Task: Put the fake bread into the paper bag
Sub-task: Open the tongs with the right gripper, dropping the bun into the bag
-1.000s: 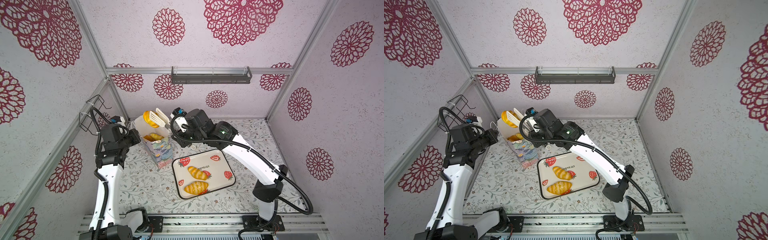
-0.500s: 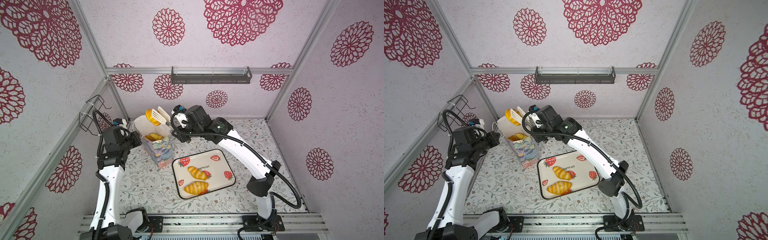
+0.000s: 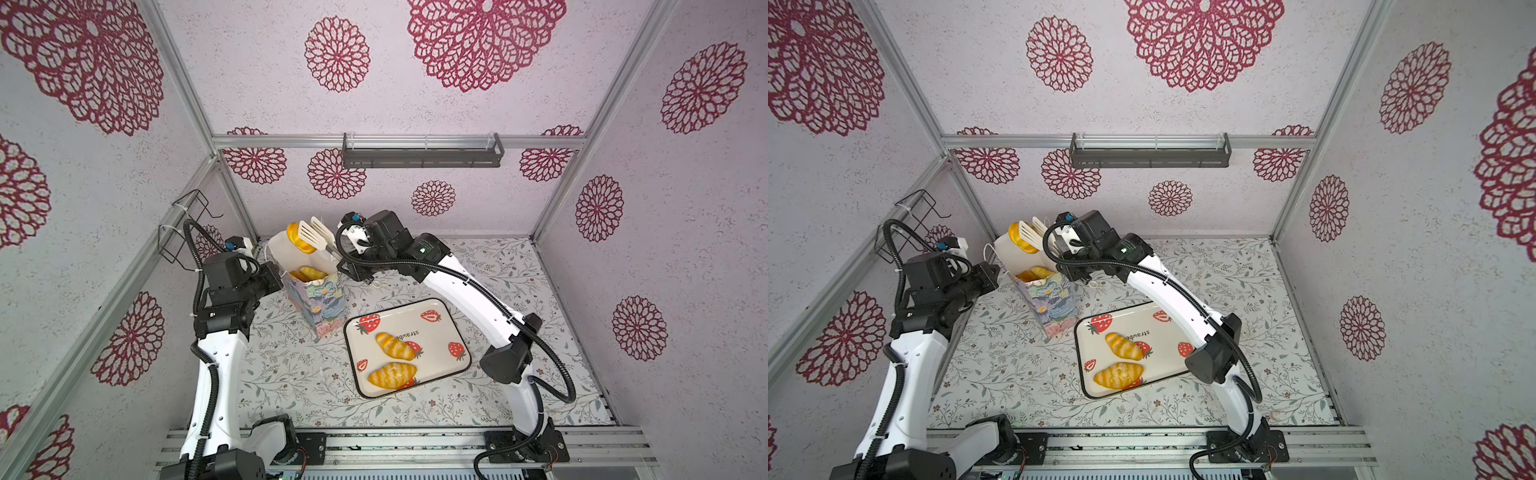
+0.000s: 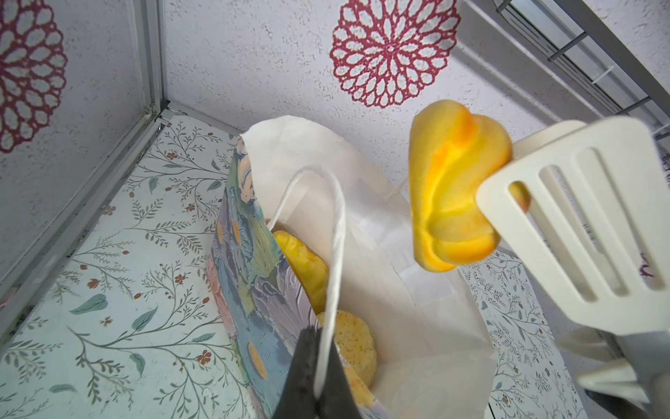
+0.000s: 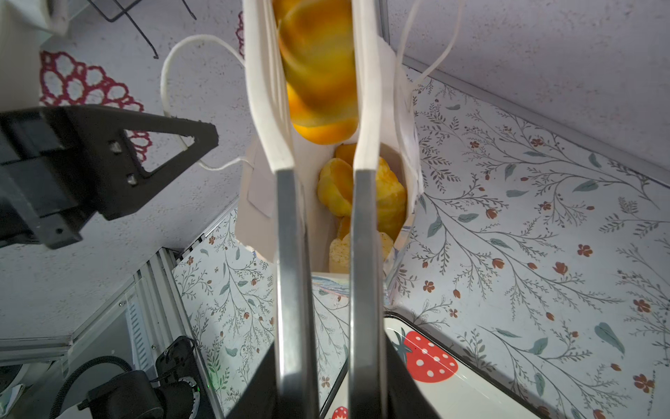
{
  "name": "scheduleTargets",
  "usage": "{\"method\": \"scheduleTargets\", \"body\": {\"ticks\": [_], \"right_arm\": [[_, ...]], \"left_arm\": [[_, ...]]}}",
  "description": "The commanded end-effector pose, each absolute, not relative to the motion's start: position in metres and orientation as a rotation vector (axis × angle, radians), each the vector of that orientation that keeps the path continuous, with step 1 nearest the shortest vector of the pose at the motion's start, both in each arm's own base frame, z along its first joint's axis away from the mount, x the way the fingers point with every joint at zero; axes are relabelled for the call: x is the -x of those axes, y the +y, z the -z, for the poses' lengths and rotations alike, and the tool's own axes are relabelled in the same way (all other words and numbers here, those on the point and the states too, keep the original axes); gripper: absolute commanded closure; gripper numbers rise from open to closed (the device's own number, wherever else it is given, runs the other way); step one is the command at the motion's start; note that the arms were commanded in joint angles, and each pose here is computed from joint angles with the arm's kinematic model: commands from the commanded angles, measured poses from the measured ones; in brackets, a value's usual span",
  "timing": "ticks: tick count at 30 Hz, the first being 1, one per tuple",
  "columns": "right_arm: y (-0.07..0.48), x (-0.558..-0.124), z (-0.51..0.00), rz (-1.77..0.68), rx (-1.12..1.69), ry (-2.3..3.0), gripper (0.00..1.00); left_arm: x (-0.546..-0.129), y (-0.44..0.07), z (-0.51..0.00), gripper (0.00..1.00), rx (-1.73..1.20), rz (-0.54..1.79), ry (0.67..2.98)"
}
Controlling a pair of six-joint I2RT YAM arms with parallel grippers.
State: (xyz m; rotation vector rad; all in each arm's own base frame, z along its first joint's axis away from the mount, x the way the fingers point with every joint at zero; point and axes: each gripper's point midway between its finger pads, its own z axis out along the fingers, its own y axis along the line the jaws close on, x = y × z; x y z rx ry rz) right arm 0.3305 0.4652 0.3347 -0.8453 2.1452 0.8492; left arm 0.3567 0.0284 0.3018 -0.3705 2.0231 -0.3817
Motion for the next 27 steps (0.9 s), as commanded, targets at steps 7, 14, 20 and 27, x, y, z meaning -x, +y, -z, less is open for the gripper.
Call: {"method": "scheduleTargets", "body": {"ticks": [7,14,20,27], "right_arm": [[0.476,-0.333,-0.365,-0.965,0.841,2.036,0.64],[0.478,-0.335,-0.356,-0.951,0.853,2.054,0.58],[0.477,-0.335,-0.360,-0.953,0.848,2.045,0.52],[0.468,-0.328,-0.375,-0.946,0.847,2.024,0.53]], "left_arm": [[-0.361,0.028,-0.300,1.00,0.369,0.412,2.018],[-0.360,0.028,-0.301,1.00,0.370,0.415,2.015],[-0.360,0.028,-0.301,1.00,0.373,0.417,2.014],[-0.360,0.030,-0.302,1.00,0.379,0.418,2.010]]}}
